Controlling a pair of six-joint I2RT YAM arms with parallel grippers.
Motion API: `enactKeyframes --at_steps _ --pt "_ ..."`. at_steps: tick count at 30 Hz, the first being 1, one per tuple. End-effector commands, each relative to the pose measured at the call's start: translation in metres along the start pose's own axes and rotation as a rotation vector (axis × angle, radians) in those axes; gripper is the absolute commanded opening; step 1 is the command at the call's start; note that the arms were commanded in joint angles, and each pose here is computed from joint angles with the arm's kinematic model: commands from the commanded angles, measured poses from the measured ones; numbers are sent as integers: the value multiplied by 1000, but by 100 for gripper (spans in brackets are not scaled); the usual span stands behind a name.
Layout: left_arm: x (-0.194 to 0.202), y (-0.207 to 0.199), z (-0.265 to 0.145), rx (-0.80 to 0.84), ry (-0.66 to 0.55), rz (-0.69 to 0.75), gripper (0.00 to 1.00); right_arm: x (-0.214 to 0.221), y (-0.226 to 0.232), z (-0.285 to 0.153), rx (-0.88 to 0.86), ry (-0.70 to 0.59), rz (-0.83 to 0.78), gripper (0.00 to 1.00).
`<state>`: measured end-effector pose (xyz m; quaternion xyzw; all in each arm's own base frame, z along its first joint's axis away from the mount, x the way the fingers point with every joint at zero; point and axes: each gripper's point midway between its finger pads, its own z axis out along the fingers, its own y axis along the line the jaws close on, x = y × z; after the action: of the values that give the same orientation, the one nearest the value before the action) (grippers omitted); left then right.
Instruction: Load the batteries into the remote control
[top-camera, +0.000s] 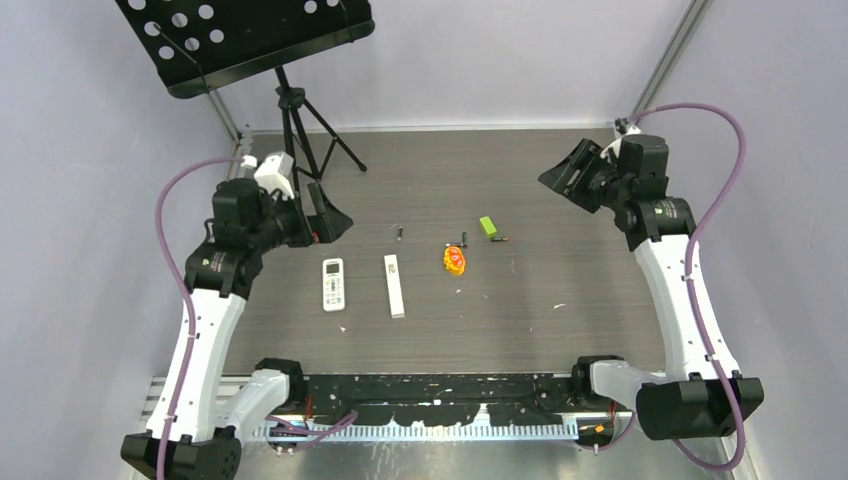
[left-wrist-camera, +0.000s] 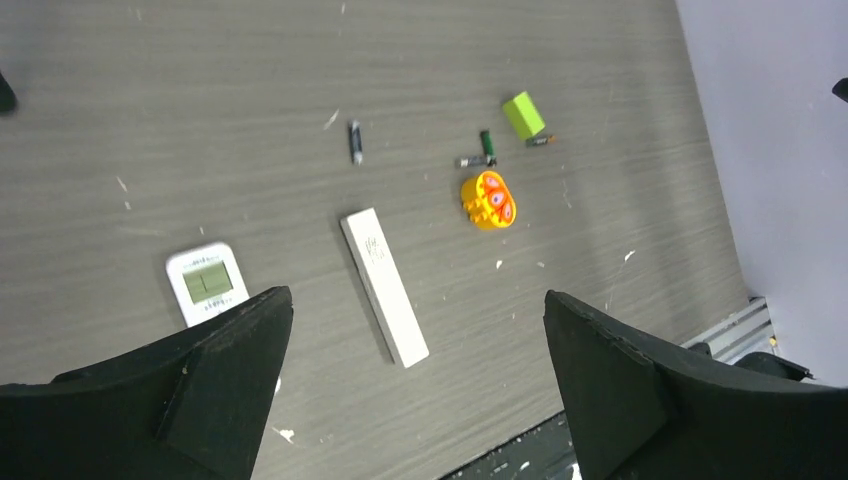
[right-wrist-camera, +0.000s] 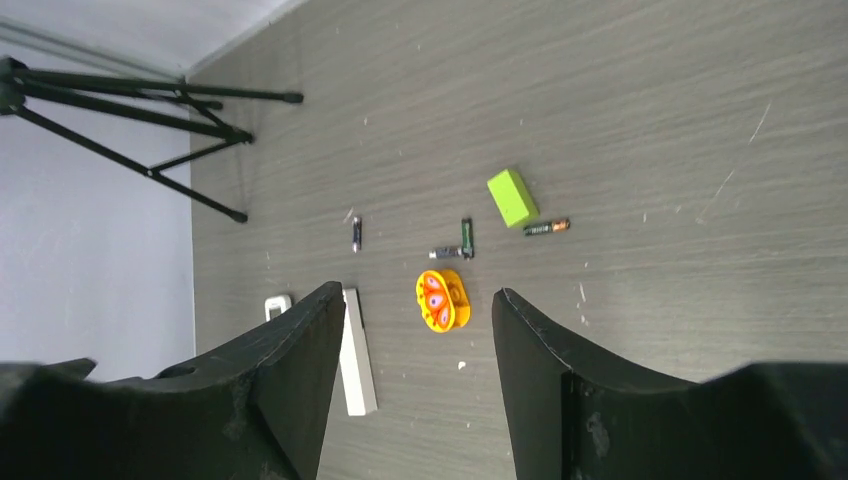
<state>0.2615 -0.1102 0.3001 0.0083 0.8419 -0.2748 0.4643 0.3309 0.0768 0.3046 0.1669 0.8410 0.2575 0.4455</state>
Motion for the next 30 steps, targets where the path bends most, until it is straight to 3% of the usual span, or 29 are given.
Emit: enactKeyframes --at_steps 1,8,13,17,20,22,26,30 --pt "4 1 3 11 -45 -53 100 10 12 12 -61 15 17 61" --pt "75 33 31 -32 128 -149 100 60 13 38 -48 124 12 60" --pt "100 37 52 -22 170 -250 88 103 31 56 -59 223 -14 57" --pt "113 77 60 -282 180 -239 83 131 49 68 -95 257 -7 56" --pt "124 110 60 -462 181 -210 89 149 57 74 -94 282 9 55" --pt "135 117 68 -488 206 -198 94 164 57 77 -84 290 -11 55" --pt "155 82 89 -351 285 -200 94 184 52 79 -59 311 8 55" --pt "165 46 111 -257 259 -220 89 192 46 79 -38 316 22 54"
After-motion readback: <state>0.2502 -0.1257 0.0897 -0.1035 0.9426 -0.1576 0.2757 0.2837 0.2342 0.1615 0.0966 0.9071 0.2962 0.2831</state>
